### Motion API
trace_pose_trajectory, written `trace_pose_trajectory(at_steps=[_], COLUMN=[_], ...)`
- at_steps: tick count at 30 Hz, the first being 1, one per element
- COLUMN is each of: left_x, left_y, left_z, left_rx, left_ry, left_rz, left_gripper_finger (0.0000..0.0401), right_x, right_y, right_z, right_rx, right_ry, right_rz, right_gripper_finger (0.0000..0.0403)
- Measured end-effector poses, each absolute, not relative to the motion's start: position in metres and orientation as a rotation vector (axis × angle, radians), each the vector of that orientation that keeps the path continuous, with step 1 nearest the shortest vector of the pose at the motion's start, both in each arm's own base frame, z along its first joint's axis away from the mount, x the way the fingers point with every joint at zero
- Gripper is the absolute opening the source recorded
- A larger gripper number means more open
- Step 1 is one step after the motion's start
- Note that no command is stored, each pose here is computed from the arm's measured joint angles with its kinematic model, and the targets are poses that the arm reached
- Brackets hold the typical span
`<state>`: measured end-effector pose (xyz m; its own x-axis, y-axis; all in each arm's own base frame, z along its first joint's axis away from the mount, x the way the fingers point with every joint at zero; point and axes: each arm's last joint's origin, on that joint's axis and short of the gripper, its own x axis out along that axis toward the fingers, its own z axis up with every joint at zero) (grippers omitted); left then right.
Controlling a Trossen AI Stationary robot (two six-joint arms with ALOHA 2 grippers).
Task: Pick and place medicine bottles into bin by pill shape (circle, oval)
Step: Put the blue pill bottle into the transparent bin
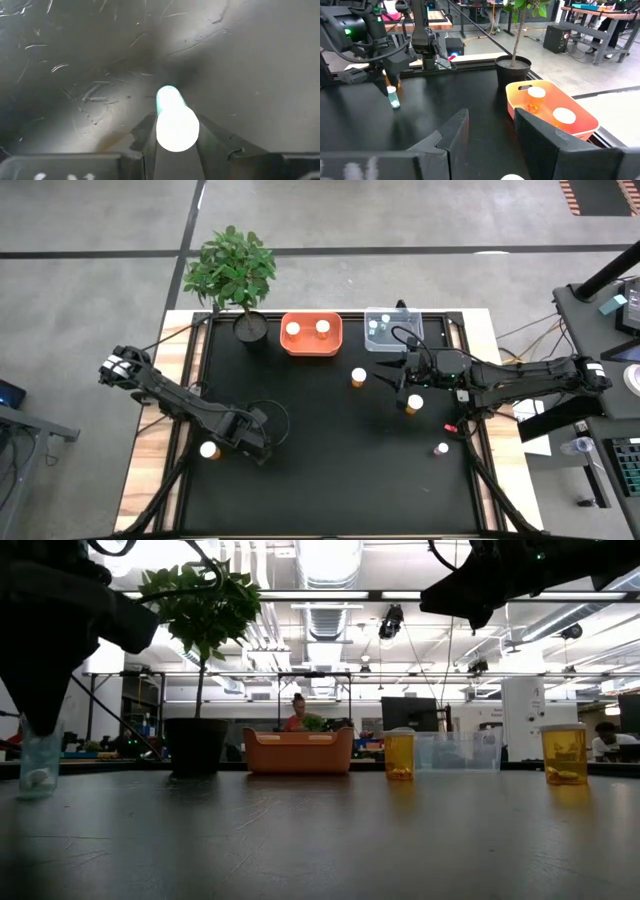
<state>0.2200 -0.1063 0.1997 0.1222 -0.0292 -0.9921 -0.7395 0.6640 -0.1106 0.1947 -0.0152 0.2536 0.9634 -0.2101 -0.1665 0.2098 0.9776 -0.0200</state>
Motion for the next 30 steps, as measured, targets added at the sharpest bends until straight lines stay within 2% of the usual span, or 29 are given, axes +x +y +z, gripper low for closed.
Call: trace_pose_trajectory(at_steps=[8,14,24,30], left_x=[0.233,0.251,0.292,0.308], left_y=[-0.110,-0.105,-0.091,-0.080], left_z=[0.222,0.253,0.285,0.290], left_rx=[-0.726,-0.657,-0.416,-0.296], left_ry=[1.307,1.175,0.761,0.621], left_rz=[0.515,0.436,0.246,0.228], left_gripper_finger=[0.0107,0.0099,0.0098,0.0098], right_x=[0.195,0.197,0.241,0.272], right_y=[-0.015,-0.015,-0.005,0.011], right_z=[0.253,0.238,0.234,0.235], right_rx=[-0.002,-0.002,-0.025,-0.030], right_ry=[0.174,0.297,0.382,0.403], right_rz=[-0.212,-0.195,-0.016,0.164], right_gripper_finger=[0.0150,0.0156,0.0220,0.0230])
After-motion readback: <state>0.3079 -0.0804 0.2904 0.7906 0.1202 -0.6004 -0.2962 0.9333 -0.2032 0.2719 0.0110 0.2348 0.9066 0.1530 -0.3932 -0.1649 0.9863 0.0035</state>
